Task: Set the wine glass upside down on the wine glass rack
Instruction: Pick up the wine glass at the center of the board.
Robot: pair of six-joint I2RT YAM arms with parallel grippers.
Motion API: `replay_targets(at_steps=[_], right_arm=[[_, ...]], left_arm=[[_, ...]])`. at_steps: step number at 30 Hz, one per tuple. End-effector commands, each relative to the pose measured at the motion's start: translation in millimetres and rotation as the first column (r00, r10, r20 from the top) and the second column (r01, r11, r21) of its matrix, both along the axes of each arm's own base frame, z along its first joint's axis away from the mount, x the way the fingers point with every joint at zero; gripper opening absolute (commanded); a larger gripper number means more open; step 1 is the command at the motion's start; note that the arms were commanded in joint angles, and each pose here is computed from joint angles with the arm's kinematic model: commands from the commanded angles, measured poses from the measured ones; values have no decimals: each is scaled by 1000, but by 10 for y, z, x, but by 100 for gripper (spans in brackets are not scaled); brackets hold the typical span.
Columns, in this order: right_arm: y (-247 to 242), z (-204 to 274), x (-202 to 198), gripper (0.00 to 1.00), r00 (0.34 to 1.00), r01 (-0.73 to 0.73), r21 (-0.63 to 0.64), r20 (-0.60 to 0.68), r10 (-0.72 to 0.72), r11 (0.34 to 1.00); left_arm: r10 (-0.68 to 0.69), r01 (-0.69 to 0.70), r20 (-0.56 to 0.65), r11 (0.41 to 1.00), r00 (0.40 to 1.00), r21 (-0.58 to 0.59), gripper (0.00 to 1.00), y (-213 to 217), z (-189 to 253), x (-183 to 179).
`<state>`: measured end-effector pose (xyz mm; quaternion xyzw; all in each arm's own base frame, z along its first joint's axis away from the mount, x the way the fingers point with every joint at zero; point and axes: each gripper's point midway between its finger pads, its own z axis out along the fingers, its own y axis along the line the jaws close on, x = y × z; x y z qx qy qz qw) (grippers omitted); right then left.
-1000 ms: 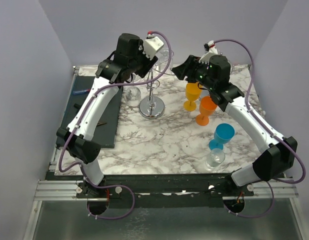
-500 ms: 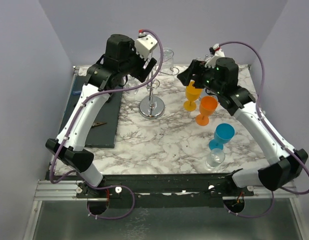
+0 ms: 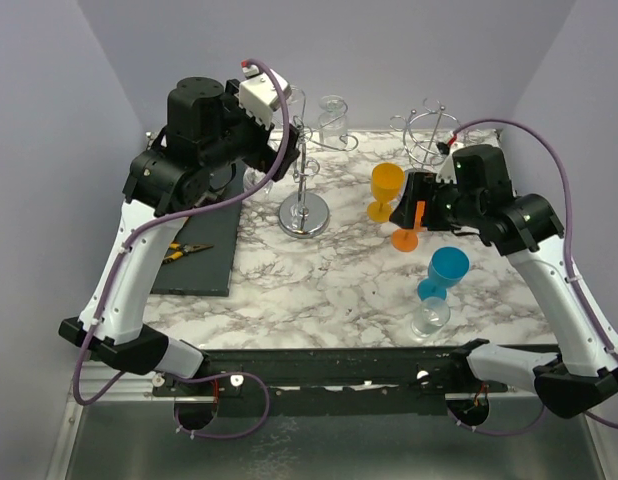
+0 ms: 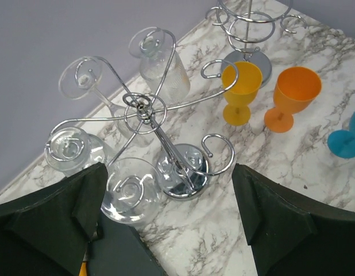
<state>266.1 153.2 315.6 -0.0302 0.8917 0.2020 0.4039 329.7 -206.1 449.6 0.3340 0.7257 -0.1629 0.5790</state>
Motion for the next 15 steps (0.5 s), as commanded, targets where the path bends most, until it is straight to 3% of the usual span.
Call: replay_targets(at_steps=[1,8,15], right_arm=[[-71,-513,-696,80,942,-61,-21,-333,51,998],[-95,-1052,-1154,85,842,11,22,-539,2,1000],[-247,-1331,-1200,84,812,88,-62,-574,-107,994]], left_arm=[[-51,49,-92,999,994,-22,99,-51,-193,-188],[-77,76,-94,997,993,-23,99,-39,-220,-296],[-93,92,-91,996,992,-18,99,-16,-246,-377]])
